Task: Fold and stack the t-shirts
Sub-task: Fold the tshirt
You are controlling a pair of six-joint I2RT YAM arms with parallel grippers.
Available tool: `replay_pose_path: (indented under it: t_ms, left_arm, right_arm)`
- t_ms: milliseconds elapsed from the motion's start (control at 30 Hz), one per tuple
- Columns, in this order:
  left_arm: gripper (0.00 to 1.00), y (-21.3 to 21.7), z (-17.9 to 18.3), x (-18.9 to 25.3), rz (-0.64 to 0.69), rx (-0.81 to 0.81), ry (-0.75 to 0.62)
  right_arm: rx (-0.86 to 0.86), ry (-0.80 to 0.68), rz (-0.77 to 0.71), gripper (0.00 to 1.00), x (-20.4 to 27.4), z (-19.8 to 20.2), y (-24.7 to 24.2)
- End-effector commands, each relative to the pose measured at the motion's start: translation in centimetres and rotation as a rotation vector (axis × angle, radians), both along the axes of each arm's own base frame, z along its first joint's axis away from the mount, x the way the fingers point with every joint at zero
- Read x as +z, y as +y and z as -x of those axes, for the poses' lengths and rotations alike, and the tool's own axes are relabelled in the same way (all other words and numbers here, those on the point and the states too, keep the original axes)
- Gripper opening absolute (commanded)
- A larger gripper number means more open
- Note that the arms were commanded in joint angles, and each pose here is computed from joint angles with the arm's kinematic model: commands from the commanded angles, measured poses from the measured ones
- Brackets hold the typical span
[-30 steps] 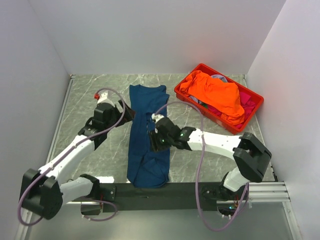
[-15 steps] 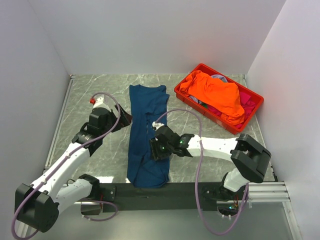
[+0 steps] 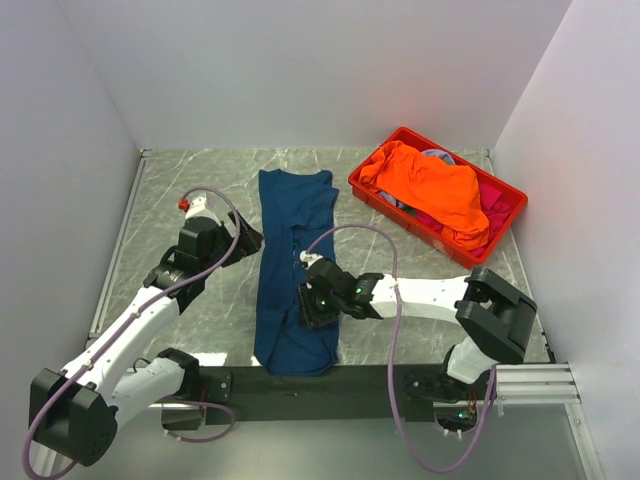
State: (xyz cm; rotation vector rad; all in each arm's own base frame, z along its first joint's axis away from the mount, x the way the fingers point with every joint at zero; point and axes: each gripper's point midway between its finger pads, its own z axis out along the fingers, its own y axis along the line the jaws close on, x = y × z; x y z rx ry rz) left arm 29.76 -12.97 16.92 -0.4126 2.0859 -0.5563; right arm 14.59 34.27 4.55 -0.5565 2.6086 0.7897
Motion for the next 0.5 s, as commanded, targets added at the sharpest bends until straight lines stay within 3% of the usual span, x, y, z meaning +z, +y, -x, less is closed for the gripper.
replay_pose_path:
  t_ms: [0,133,467]
  left_arm:
    - [0.99,0.4,0.0,1.0,-0.002,0.018,-0.034]
    - [0.99,0.5,0.0,0.9,-0.006,0.021,-0.032]
    - [0.99,0.7,0.1,0.6,-0.020,0.024,-0.030]
  right_arm:
    - [0.010,-0.004,-0.024,0.39,0.0,0.4,0.6]
    - [0.034,0.001,-0.029,0.00,0.4,1.1,1.0]
    - [0.074,0.013,-0.009,0.00,1.1,5.3,2.0]
